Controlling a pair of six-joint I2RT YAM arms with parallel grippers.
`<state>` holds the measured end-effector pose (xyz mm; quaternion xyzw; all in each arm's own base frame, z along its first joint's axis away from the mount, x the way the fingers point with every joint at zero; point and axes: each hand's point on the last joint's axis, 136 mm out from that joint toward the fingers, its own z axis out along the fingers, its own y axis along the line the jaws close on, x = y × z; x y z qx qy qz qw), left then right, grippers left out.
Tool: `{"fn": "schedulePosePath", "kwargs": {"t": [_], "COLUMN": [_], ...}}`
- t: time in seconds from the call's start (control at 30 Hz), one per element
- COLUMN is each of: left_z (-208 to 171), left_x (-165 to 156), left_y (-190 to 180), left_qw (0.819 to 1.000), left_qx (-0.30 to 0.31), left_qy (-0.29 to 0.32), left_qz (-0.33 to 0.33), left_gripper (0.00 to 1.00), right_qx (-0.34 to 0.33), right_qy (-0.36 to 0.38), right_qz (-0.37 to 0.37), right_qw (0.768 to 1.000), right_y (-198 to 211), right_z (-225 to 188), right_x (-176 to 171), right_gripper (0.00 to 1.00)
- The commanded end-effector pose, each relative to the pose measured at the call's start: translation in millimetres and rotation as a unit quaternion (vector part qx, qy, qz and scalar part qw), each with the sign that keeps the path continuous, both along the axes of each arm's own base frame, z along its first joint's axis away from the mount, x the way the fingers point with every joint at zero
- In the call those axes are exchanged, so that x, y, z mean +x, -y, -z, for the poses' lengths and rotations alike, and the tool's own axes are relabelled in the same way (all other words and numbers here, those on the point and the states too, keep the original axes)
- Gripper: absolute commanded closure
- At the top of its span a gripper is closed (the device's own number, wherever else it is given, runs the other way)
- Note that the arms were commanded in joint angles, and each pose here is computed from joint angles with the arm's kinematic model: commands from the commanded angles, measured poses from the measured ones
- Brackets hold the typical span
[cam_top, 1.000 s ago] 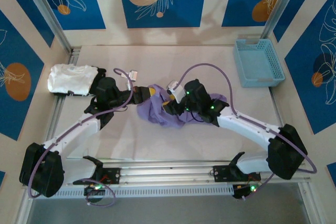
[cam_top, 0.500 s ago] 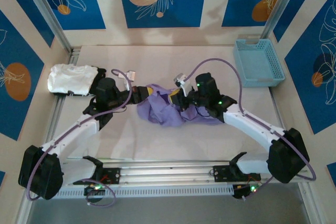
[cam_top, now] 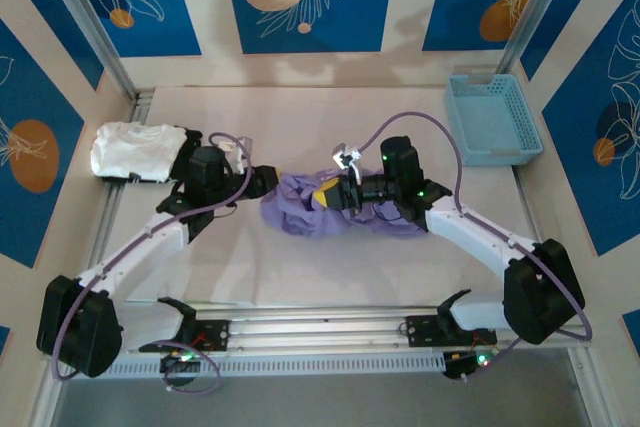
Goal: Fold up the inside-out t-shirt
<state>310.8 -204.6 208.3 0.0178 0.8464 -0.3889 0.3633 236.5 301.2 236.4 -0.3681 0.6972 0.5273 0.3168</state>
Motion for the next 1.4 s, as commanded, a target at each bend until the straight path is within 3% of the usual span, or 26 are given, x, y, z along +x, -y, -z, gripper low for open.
{"fn": "schedulePosePath", "kwargs": {"t": [0.0, 0.3, 0.63, 1.03, 1.37], "left_z": [-9, -29, -19, -17, -30], "left_x": [-20, -87, -67, -56, -58], "left_y": [-10, 58, 78, 77, 76], "left_qw": [0.999, 0.985, 0.979, 0.980, 0.978], "left_qx": [0.026, -0.043, 0.010, 0.018, 0.012], "left_qy": [0.019, 0.030, 0.057, 0.064, 0.078], "left_qz": [0.003, 0.164, 0.197, 0.189, 0.193], "left_gripper": [0.59, 0.48, 0.50, 0.71, 0.98], "right_qx": [0.007, 0.001, -0.008, -0.016, -0.048], "right_qy": [-0.023, -0.037, -0.040, -0.034, -0.035], "right_qz": [-0.002, 0.022, 0.024, 0.029, 0.062], "right_qw": [1.000, 0.999, 0.999, 0.999, 0.996], "right_y": [-2, -1, 0, 3, 9], "right_z": [0, 4, 7, 8, 18], "right_x": [2, 13, 14, 13, 21], "right_gripper": [1.00, 1.00, 1.00, 1.00, 1.00]}}
